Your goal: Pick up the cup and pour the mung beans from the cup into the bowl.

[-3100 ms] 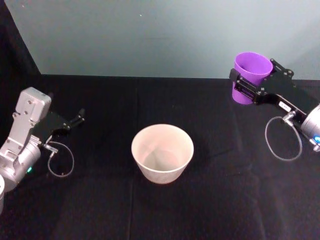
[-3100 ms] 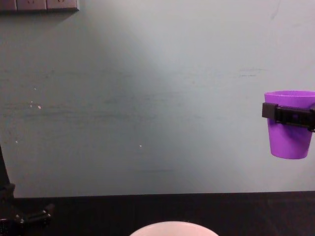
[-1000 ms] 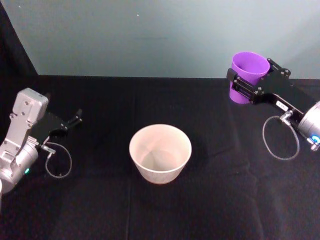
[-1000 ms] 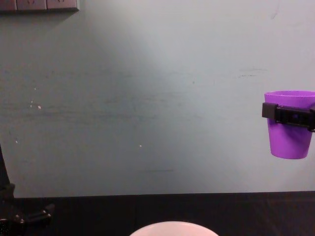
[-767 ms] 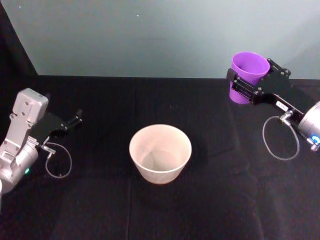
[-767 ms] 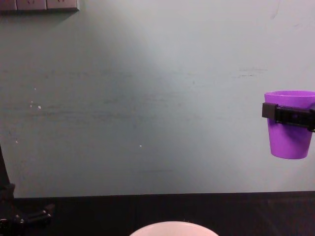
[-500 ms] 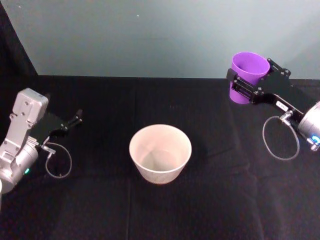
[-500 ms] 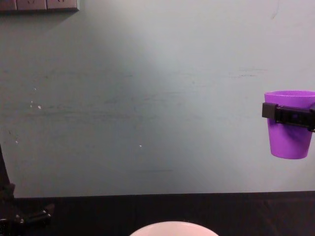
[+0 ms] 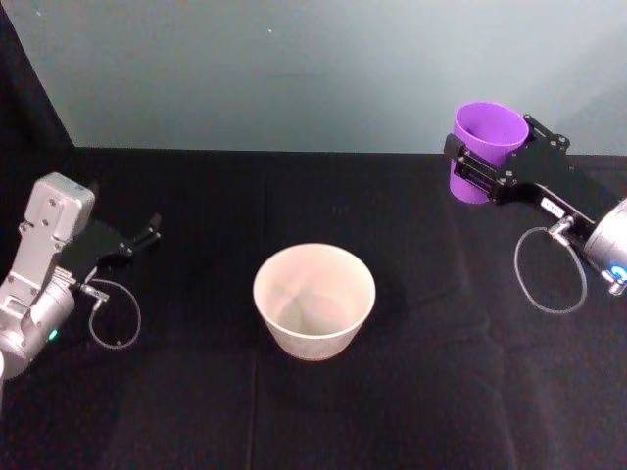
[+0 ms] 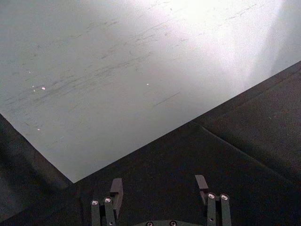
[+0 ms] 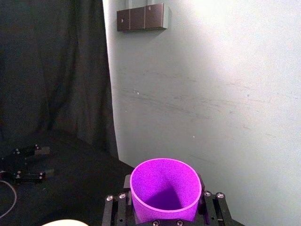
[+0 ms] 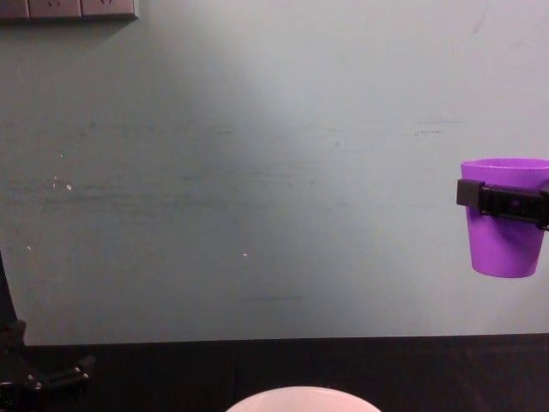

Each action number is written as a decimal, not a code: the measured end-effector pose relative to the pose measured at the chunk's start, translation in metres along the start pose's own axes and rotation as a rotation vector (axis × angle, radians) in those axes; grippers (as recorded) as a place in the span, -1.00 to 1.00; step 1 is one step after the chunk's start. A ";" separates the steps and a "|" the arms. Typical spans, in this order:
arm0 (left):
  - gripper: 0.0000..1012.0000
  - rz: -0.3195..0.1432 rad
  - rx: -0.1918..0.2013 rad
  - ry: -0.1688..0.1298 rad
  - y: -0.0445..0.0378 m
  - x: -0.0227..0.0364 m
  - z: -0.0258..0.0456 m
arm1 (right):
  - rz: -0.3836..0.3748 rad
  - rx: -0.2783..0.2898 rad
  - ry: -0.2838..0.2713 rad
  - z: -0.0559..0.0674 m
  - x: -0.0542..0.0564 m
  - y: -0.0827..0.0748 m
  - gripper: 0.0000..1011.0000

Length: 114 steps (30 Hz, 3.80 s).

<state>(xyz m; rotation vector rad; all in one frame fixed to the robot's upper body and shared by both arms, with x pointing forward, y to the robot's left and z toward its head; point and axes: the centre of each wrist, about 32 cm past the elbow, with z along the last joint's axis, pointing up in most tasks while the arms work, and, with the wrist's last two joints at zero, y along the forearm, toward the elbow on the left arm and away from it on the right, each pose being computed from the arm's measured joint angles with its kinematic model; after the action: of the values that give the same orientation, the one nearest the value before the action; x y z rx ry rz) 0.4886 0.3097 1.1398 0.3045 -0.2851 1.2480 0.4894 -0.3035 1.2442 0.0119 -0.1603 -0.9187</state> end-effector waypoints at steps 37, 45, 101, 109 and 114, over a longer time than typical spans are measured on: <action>0.98 0.000 0.000 0.000 0.0000 0.0000 0.0000 | 0.000 0.000 0.000 0.000 0.000 0.000 0.48; 0.98 0.000 0.000 0.000 0.0000 0.0000 0.0000 | 0.000 0.000 0.000 0.000 0.000 0.000 0.48; 0.98 0.000 0.000 0.000 0.0000 0.0000 0.0000 | 0.000 0.000 0.000 0.000 0.000 0.000 0.48; 0.98 0.000 0.000 0.000 0.0000 0.0000 0.0000 | 0.000 0.000 0.000 0.000 0.000 0.000 0.48; 0.98 0.000 0.000 0.000 0.0000 0.0000 0.0000 | 0.000 0.000 0.000 0.000 0.000 0.000 0.48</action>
<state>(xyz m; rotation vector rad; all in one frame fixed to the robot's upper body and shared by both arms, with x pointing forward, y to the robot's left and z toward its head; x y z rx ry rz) 0.4886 0.3097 1.1398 0.3045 -0.2851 1.2480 0.4894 -0.3035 1.2442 0.0118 -0.1602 -0.9187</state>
